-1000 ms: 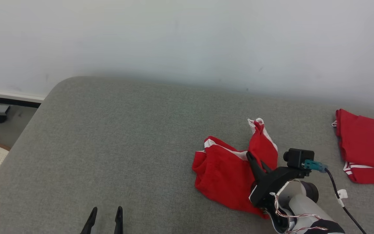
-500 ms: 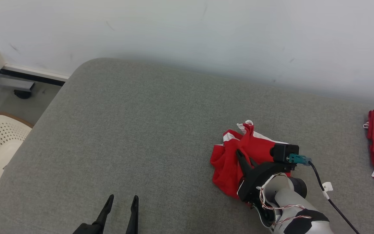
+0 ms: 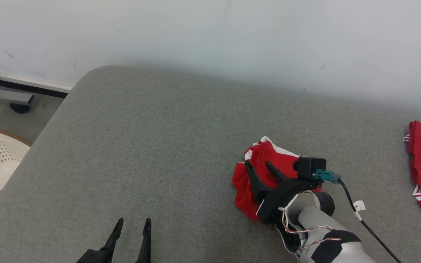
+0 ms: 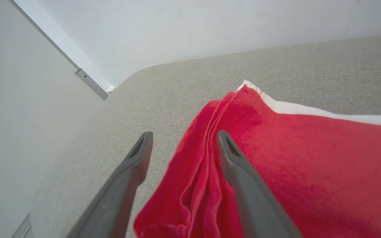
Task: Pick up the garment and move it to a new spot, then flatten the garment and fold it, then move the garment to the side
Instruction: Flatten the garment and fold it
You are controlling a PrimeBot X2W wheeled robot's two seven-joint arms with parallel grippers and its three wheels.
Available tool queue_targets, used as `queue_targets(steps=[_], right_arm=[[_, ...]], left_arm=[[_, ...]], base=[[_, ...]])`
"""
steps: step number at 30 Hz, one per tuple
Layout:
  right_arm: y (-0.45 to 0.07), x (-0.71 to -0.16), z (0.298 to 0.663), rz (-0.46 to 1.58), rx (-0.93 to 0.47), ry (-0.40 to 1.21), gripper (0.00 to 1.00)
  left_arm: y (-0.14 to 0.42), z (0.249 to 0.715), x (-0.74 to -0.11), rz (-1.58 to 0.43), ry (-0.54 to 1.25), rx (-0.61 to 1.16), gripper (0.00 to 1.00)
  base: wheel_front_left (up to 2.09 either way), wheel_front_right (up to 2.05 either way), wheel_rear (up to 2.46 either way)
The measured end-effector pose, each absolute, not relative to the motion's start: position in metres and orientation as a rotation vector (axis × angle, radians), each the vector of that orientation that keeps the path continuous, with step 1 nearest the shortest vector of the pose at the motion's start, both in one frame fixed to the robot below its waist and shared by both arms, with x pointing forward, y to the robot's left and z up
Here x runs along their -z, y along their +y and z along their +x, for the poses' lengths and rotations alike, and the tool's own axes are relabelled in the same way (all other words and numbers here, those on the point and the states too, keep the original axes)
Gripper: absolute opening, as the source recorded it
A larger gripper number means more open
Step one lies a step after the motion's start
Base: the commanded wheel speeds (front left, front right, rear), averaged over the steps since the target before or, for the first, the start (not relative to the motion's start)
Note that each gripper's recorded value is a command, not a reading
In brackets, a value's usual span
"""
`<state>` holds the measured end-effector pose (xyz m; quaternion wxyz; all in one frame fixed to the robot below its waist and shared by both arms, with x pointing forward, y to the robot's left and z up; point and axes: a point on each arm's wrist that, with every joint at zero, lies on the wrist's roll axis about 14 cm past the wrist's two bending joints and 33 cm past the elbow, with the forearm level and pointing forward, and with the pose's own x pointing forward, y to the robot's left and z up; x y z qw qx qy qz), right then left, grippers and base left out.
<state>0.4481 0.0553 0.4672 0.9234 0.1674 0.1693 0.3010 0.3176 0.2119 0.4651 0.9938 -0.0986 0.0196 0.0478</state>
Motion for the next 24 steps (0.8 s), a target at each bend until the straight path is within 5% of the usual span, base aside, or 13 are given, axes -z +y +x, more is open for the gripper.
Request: queue_targets(steps=[14, 16, 17, 24], right_arm=[[-0.06, -0.499, 0.488, 0.289, -0.403, 0.159, 1.0], [-0.072, -0.486, 0.484, 0.26, -0.383, 0.182, 0.47], [-0.074, -0.482, 0.482, 0.25, -0.381, 0.188, 0.0], [-0.069, -0.456, 0.469, 0.221, -0.387, 0.24, 0.0]], left_arm=[[0.21, 0.323, -0.469, -0.19, 0.025, -0.081, 1.0], [0.21, 0.323, -0.469, -0.187, 0.026, -0.079, 1.0], [0.211, 0.324, -0.469, -0.184, 0.026, -0.081, 1.0], [0.212, 0.326, -0.468, -0.178, 0.028, -0.084, 1.0]], base=[[0.0, 0.0, 0.0], [0.0, 0.0, 0.0], [0.0, 0.0, 0.0], [0.0, 0.0, 0.0]])
